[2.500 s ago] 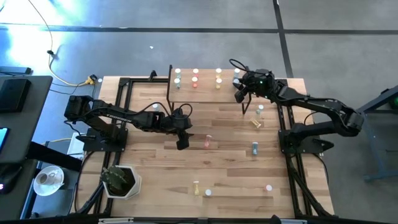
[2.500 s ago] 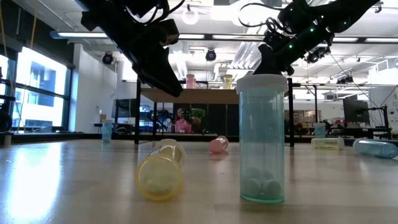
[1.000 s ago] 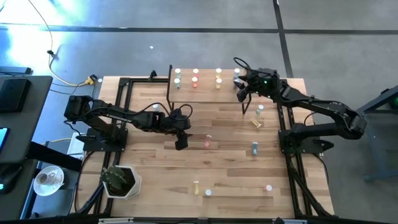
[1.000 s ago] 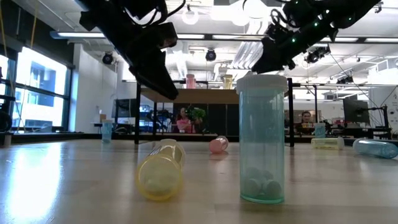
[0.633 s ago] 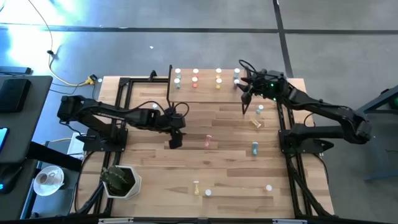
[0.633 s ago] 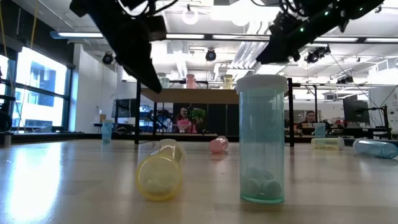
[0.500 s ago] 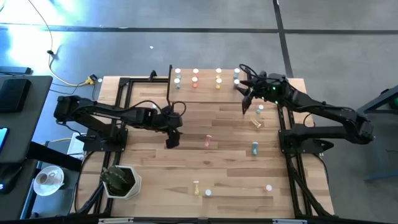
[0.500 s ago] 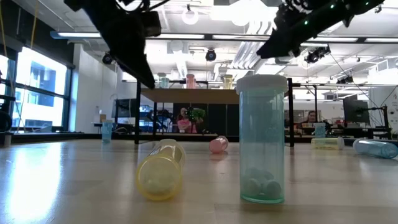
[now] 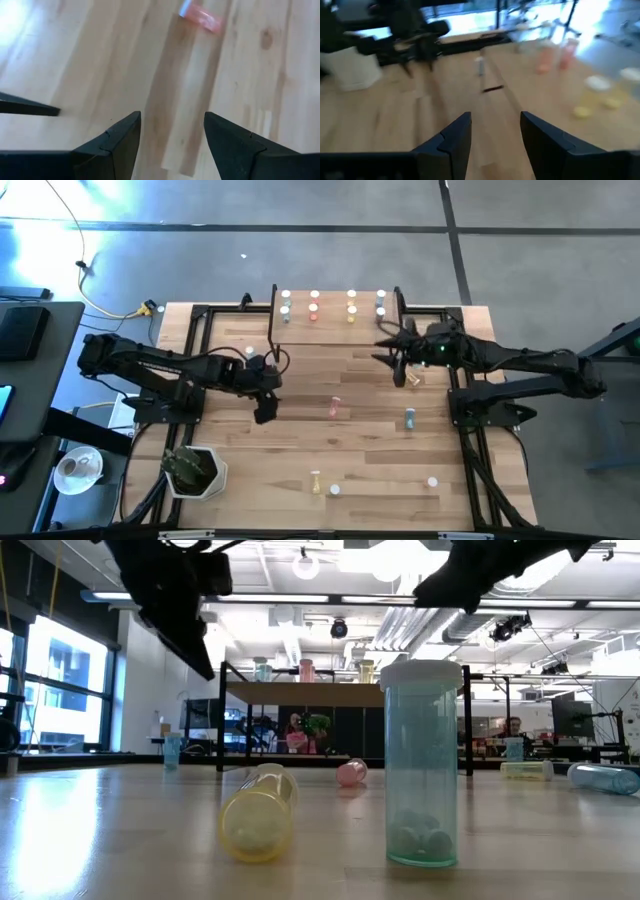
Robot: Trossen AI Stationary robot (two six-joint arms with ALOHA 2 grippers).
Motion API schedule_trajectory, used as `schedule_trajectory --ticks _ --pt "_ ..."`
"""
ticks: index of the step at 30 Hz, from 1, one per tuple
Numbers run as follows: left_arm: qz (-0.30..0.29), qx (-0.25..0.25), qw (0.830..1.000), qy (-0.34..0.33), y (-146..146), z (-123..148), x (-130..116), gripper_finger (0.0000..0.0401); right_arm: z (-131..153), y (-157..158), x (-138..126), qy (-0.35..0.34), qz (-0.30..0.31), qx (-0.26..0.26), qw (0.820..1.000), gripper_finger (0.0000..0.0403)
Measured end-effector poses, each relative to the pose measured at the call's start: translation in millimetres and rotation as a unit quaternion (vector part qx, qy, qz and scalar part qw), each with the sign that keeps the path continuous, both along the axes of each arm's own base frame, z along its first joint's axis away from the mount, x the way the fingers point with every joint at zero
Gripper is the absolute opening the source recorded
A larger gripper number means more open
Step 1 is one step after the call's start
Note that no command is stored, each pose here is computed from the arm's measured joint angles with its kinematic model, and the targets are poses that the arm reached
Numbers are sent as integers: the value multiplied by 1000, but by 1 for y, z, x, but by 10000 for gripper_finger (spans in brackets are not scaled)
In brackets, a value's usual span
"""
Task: Pick and place medicine bottles onto shelf by color
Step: Put the green pill bottle on the shelf
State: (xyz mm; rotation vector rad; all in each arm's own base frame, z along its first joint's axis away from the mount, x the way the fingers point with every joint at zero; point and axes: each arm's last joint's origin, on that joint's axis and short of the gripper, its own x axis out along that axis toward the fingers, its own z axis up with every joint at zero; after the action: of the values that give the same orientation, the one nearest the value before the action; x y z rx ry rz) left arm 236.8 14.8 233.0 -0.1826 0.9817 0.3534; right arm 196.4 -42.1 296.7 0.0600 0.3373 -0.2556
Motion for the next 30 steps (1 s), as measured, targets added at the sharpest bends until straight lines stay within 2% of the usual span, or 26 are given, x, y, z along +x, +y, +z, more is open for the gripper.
schedule_trajectory --ticks 6,13,22,30 --pt "-21 -6 1000 3 -15 -4 -1 209 -5 33 3 18 64 62 996 161" --pt "-45 -7 999 -21 -24 -1 3 209 -20 75 15 58 130 127 982 161" --pt "-50 -36 998 -26 -39 -1 2 209 -41 123 42 55 199 119 971 161" --pt "-68 -49 996 -27 -55 -2 0 209 -56 150 63 20 236 121 964 161"
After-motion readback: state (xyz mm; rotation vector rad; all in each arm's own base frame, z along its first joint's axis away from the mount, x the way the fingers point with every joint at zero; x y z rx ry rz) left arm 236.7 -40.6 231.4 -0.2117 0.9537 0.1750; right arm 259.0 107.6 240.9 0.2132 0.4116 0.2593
